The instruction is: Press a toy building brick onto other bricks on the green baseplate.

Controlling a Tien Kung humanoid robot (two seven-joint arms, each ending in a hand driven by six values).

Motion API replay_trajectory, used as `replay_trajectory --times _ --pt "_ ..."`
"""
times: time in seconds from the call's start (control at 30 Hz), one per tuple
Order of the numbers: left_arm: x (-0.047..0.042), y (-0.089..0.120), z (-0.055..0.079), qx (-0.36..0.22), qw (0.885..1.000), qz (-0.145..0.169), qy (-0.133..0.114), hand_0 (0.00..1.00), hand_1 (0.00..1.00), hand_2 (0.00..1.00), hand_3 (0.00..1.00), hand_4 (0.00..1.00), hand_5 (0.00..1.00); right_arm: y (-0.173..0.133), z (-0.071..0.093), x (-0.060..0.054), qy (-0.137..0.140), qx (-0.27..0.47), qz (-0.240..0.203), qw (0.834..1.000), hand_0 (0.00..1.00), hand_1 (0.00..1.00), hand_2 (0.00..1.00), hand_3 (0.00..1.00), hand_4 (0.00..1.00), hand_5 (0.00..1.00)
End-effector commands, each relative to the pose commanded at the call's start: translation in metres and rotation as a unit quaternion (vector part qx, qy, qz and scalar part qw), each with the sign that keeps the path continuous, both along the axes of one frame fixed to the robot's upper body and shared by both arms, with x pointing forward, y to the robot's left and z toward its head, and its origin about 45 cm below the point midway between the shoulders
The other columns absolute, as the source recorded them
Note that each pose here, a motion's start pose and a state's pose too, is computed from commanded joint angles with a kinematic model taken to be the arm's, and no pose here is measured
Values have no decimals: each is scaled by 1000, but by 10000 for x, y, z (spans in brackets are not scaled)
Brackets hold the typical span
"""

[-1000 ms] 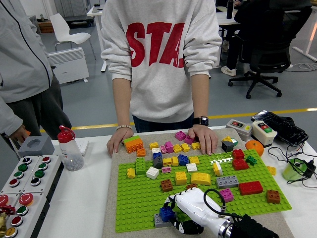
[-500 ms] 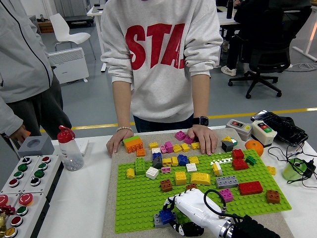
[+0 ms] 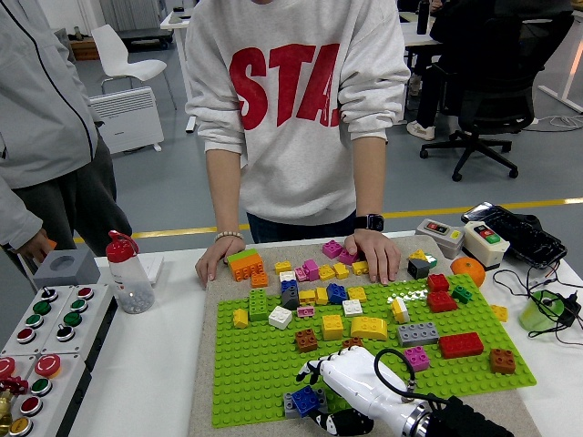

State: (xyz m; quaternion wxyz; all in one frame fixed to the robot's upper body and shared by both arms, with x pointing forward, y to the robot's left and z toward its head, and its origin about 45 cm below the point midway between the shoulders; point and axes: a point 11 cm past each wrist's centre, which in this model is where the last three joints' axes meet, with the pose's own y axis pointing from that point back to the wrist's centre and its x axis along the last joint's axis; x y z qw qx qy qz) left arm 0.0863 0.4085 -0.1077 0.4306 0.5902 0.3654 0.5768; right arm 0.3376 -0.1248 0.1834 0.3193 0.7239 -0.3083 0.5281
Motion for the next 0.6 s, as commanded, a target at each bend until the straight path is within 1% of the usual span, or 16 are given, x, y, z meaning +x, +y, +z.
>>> replay_trajectory --times 0.3,0.33,0.5,0.53,0.6 --pt "-21 -2 -5 0 1000 0 2 659 684 679 578 291 998 25 3 -9 -1 4 2 1000 540 597 636 702 710 281" --pt "-19 -1 -4 0 1000 0 2 659 684 679 579 291 998 33 10 -8 -2 5 3 1000 555 637 700 720 714 283" --pt "-6 2 -1 0 1000 0 0 659 684 679 579 291 998 55 31 -2 -5 8 4 1000 555 637 700 720 714 283" --pt "-2 3 0 0 1000 0 0 659 683 679 577 291 998 60 35 0 -5 8 5 1000 623 700 776 761 719 283" --pt "5 3 2 0 1000 0 -1 659 683 679 577 291 998 70 44 4 -6 9 5 1000 623 700 776 761 719 283"
